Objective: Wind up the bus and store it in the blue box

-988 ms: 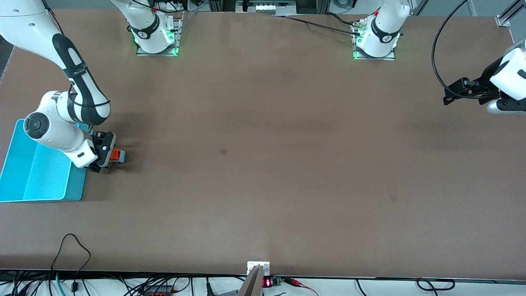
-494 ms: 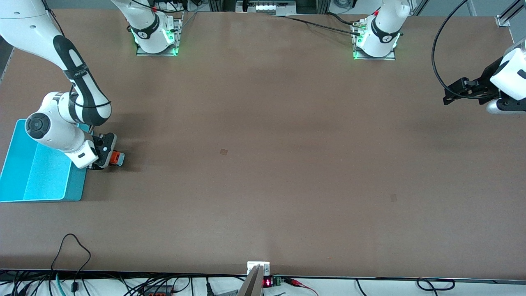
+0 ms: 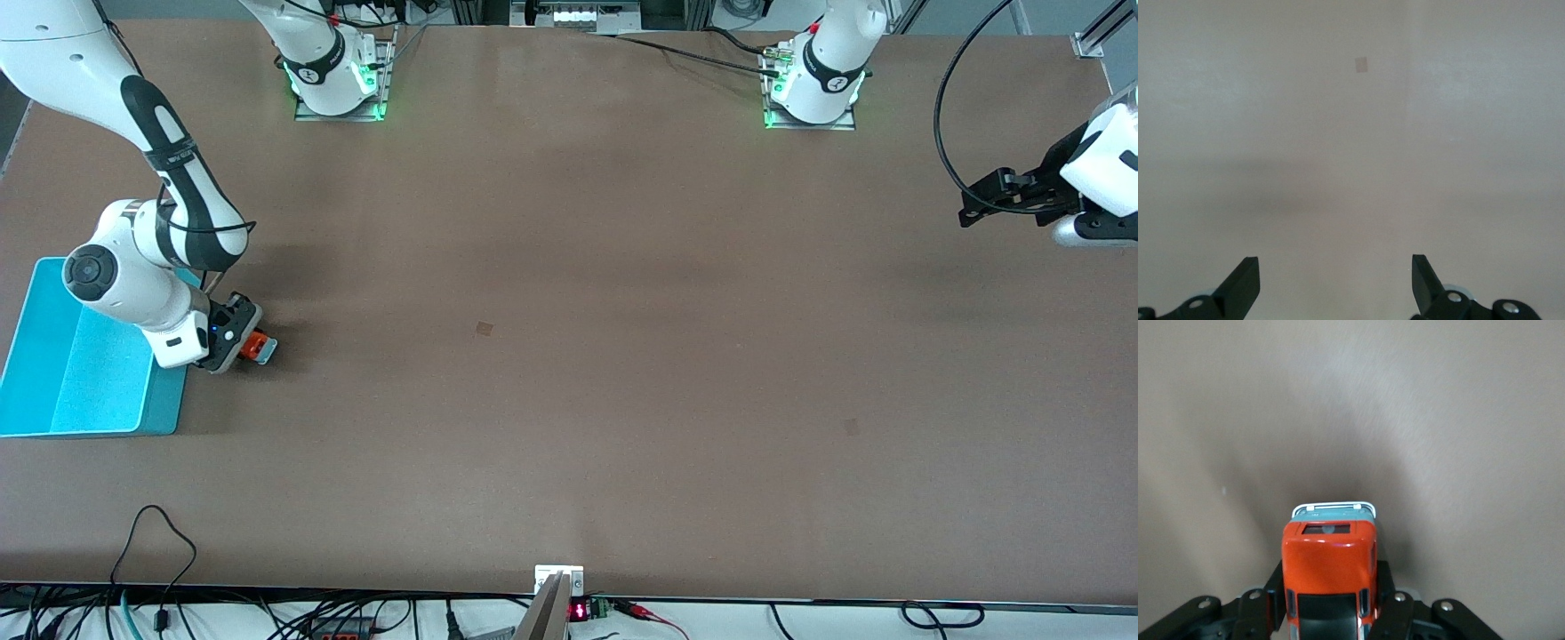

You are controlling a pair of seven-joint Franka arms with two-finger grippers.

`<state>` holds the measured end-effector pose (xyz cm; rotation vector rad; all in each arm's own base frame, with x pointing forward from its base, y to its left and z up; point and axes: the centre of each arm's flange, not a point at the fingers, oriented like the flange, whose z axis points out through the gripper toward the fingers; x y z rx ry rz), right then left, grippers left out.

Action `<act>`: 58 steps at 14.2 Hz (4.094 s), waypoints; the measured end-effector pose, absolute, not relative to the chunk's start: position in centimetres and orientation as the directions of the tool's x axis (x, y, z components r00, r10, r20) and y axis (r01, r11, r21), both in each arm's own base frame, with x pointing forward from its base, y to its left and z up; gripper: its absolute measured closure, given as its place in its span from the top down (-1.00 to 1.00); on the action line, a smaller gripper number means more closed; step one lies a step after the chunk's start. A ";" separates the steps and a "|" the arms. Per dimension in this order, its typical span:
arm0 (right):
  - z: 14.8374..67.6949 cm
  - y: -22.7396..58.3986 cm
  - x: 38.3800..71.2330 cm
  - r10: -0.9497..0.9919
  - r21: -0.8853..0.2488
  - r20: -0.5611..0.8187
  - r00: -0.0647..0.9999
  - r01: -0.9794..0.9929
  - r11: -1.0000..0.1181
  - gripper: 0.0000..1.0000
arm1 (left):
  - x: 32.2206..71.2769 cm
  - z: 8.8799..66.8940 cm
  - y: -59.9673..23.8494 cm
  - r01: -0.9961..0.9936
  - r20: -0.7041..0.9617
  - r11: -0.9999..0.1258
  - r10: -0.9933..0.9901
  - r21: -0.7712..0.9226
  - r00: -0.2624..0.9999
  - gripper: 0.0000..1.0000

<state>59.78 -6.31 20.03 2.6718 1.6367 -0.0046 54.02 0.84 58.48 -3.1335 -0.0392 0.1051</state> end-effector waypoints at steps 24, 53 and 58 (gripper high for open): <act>26.3 -26.9 61.7 0.075 0.082 0.073 0.994 0.069 -0.994 0.07 | 54.2 58.2 0.8 0.024 -0.071 -1.000 0.025 -0.007 0.997 1.00; 50.9 -11.3 61.3 0.147 0.043 0.031 0.989 0.146 -0.988 1.00 | 54.3 58.3 0.5 0.019 -0.070 -1.000 0.019 -0.007 0.997 1.00; 57.5 -3.3 58.0 0.147 0.035 -0.030 0.989 0.148 -0.988 1.00 | 54.3 58.3 0.5 0.018 -0.070 -1.000 0.019 -0.007 0.997 1.00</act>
